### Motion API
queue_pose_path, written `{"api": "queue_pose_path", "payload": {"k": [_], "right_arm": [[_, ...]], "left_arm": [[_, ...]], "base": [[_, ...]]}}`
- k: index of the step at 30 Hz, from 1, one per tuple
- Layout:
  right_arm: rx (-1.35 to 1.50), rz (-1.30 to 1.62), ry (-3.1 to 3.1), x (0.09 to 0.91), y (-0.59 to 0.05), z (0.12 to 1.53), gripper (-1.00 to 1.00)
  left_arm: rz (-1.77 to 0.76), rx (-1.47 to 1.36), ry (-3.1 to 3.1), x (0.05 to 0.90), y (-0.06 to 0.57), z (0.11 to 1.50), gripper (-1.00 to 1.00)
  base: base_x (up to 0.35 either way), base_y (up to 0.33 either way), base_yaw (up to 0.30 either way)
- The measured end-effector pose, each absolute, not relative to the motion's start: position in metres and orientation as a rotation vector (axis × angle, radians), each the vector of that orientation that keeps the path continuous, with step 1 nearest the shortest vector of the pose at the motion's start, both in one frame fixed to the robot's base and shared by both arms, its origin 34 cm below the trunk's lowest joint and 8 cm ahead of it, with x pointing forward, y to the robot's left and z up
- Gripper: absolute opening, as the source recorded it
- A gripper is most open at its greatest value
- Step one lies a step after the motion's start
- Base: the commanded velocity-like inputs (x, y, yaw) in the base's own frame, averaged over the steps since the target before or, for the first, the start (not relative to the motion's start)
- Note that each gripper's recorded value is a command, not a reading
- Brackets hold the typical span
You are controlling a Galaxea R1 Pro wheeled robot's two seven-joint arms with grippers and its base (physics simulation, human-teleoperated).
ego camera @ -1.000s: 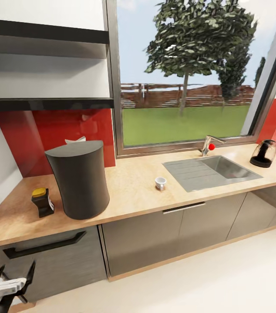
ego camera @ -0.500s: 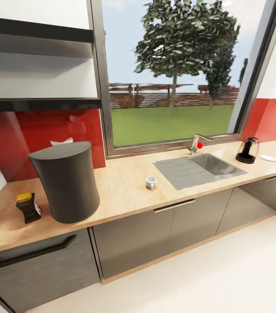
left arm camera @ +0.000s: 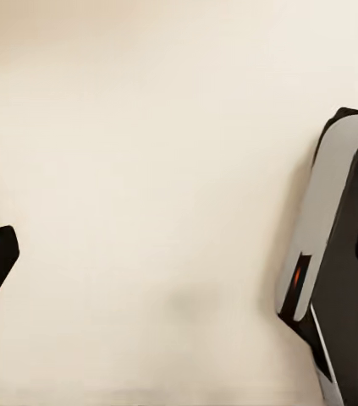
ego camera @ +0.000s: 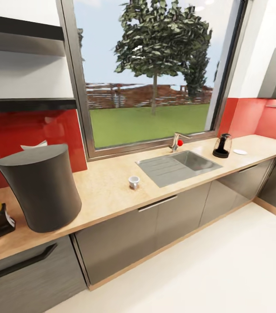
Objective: Set up a coffee station on the kitchen countertop: keep the coffee maker on the countertop, move the bottle of coffee from the kitchen shelf to the counter next to the coffee maker, place a paper coffee filter on top of the coffee maker, put the saucer next to the coffee maker with the coffee cup on the saucer, and place the electric kettle next to the coffee maker.
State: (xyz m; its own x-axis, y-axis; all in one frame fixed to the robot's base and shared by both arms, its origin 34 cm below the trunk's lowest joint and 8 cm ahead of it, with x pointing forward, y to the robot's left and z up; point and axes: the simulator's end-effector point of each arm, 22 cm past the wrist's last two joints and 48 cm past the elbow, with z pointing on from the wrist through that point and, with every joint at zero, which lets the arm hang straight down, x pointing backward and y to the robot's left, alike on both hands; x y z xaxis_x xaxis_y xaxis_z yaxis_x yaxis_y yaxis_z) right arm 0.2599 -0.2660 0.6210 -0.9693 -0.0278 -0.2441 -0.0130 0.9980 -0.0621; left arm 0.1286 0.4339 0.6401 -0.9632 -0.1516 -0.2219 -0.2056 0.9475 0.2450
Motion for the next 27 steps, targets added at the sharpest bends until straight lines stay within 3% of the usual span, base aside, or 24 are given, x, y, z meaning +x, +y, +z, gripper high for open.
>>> {"api": "queue_pose_path", "payload": {"k": [27], "right_arm": [[0.042,-0.093,2.899,0.258,-0.269,0.621,1.0]], "left_arm": [[0.331,-0.118,3.031,0.107,0.388,0.628,1.0]], "base": [[0.0,0.0,-0.277]]}}
